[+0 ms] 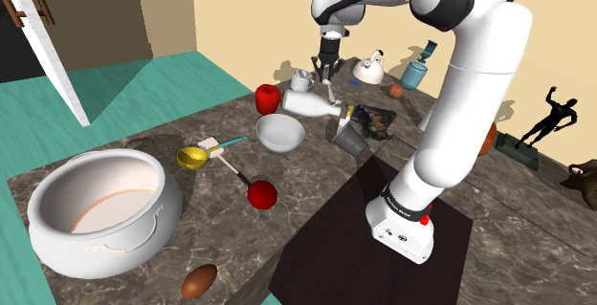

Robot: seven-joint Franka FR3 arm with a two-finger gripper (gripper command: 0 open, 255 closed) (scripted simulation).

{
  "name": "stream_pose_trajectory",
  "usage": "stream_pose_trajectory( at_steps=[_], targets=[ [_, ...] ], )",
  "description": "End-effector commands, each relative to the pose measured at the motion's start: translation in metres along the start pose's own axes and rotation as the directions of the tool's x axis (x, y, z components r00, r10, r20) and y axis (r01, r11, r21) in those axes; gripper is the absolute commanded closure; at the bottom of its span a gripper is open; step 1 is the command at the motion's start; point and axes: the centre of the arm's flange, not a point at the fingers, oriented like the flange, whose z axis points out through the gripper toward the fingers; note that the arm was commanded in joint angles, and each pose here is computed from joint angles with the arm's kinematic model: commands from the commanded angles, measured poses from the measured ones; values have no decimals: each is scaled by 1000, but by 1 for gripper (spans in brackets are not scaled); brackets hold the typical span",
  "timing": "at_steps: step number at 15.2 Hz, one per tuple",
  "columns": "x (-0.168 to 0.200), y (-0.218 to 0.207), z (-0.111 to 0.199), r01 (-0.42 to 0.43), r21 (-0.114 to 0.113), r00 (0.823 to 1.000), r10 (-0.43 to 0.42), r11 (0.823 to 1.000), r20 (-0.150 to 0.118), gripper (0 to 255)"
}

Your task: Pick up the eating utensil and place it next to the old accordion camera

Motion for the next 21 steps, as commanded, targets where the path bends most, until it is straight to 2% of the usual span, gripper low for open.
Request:
stream_pose_trajectory(
  at_steps=[1, 5, 21],
  targets=[
    [26, 0, -3, 2, 0, 1000, -2, 1000, 0, 255],
    [82, 3, -14, 2, 0, 1000, -2, 1000, 0, 255],
    [98, -8, 69, 2, 0, 1000, -2, 1000, 0, 255]
  ],
)
